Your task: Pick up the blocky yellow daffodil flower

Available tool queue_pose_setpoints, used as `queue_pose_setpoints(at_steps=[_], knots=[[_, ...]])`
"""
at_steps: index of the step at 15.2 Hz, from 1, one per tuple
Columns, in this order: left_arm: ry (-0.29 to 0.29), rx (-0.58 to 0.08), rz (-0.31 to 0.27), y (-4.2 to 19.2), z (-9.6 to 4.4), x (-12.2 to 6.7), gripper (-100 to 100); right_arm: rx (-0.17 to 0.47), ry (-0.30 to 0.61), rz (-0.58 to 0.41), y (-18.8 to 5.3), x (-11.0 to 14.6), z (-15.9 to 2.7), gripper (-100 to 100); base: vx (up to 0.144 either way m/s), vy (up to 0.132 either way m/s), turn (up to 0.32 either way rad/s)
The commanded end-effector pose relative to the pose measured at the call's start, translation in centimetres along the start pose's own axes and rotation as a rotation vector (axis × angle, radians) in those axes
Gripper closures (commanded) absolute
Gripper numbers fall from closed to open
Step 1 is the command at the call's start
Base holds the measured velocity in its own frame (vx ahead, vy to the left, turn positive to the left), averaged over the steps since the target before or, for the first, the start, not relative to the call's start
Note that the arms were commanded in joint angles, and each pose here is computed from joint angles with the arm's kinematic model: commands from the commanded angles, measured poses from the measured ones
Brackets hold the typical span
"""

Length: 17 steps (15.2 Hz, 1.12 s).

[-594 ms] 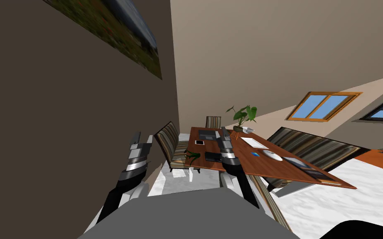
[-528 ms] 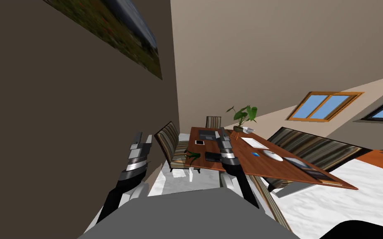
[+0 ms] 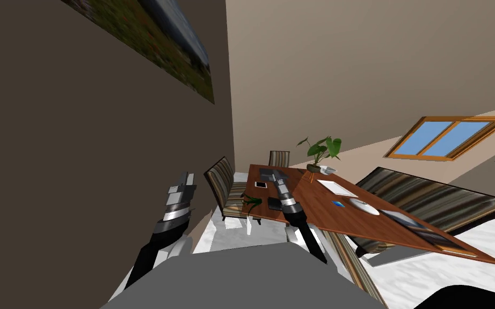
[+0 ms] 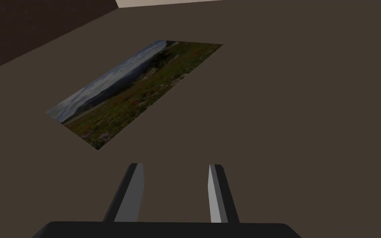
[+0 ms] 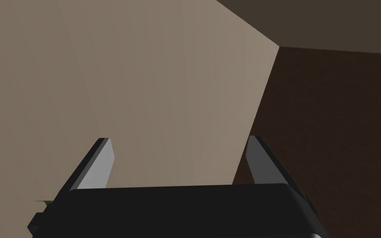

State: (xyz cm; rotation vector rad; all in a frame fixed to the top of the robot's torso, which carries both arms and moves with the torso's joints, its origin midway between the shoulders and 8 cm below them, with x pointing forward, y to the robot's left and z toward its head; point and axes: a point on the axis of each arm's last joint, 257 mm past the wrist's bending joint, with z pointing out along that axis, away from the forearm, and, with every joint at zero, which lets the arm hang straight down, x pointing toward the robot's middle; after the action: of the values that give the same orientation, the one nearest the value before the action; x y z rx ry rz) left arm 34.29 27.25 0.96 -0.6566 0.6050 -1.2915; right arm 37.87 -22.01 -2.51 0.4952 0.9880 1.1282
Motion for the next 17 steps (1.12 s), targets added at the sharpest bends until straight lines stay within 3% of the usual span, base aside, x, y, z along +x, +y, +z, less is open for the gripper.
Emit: queue_pose_setpoints(at_steps=[1,10,17], knots=[[0.000,0.000,0.000,0.0,0.0,0.0,0,0.032,0.046,-0.066,-1.3,1.3,-0.3,-100,0.002,0.021,0.102],[0.000,0.000,0.000,0.0,0.0,0.0,0,0.114,0.184,-0.268,-5.4,5.1,-1.5,-100,0.000,0.018,0.075],[0.000,0.000,0.000,0.0,0.0,0.0,0,0.189,0.337,-0.488,-10.1,8.5,-3.8,-100,0.002,0.020,0.090]])
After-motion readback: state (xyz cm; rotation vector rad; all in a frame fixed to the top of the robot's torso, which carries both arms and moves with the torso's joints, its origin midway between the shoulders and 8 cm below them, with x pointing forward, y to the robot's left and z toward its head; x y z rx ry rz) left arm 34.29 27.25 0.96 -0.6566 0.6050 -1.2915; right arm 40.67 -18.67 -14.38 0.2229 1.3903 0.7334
